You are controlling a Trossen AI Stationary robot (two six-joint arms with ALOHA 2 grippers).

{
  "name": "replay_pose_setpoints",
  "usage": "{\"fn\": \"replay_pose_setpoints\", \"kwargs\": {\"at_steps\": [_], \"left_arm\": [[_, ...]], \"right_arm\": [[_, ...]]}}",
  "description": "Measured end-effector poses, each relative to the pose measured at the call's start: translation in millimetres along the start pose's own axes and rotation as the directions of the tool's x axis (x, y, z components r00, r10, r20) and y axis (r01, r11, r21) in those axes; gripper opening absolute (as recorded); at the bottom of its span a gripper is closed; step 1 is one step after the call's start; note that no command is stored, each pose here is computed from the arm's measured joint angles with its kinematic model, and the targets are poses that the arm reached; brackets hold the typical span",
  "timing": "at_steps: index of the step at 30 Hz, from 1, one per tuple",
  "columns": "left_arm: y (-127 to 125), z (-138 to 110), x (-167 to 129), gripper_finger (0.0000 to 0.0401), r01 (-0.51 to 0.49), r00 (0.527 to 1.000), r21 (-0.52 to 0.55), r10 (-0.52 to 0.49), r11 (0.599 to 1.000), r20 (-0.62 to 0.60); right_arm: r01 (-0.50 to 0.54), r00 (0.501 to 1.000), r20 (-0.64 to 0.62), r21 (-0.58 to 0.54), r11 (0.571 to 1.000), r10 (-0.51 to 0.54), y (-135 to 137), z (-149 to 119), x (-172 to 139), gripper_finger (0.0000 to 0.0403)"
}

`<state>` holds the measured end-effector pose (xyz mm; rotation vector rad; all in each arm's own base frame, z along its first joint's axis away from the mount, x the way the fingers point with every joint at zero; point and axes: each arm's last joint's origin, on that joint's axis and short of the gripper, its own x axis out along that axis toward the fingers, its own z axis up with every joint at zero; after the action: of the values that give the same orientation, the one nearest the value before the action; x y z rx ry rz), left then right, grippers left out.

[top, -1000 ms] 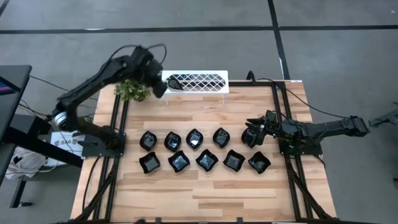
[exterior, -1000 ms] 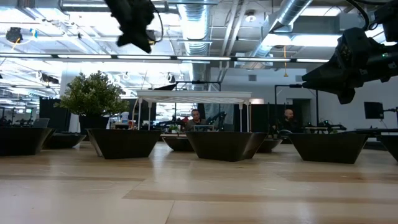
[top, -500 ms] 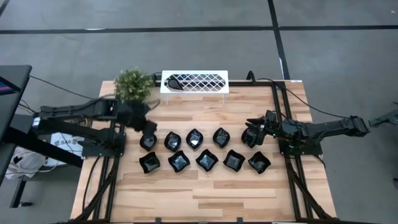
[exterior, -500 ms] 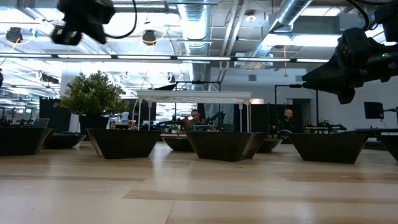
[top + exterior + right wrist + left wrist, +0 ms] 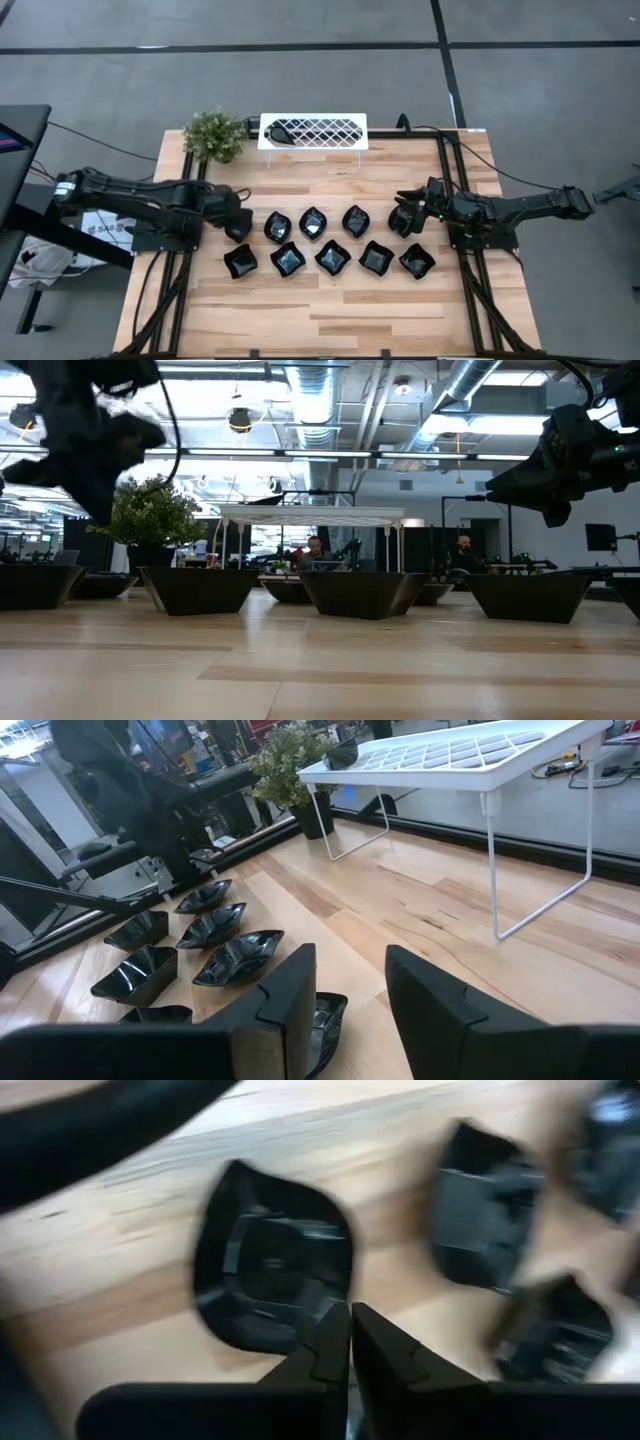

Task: Pick & Place Mini shaped plates
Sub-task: Put the leaf shaped plate on the shelf

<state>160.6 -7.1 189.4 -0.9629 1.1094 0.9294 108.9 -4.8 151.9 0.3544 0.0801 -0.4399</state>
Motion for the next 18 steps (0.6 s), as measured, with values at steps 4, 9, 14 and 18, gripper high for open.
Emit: {"fn": "replay_pose_setpoints", "kwargs": {"at_steps": [4, 9, 14, 18], "left_arm": [[14.1, 3.0, 14.5, 0.0027, -0.059, 0.998, -0.051, 0.057, 0.997, -0.034], [23.9, 4.1, 24.1, 0.0081, -0.098, 0.993, -0.080, 0.093, 0.992, -0.065], [33.0, 5.3, 32.9, 0.0136, -0.133, 0.989, -0.125, 0.124, 0.983, -0.079], [37.0, 8.1, 38.5, 0.0156, -0.125, 0.989, -0.168, 0.111, 0.978, -0.094]], "right_arm": [[0.000, 1.000, 0.000, 0.000, 1.000, 0.000, 0.0, 0.0, 0.0, 0.0119], [-0.001, 1.000, 0.000, 0.000, 1.000, 0.001, 0.0, 0.0, 0.0, 0.0119], [0.000, 1.000, 0.000, 0.000, 1.000, 0.000, 0.0, -0.1, 0.0, 0.0119], [-0.001, 1.000, 0.000, 0.001, 1.000, 0.001, 0.0, 0.0, 0.0, 0.0119]]}}
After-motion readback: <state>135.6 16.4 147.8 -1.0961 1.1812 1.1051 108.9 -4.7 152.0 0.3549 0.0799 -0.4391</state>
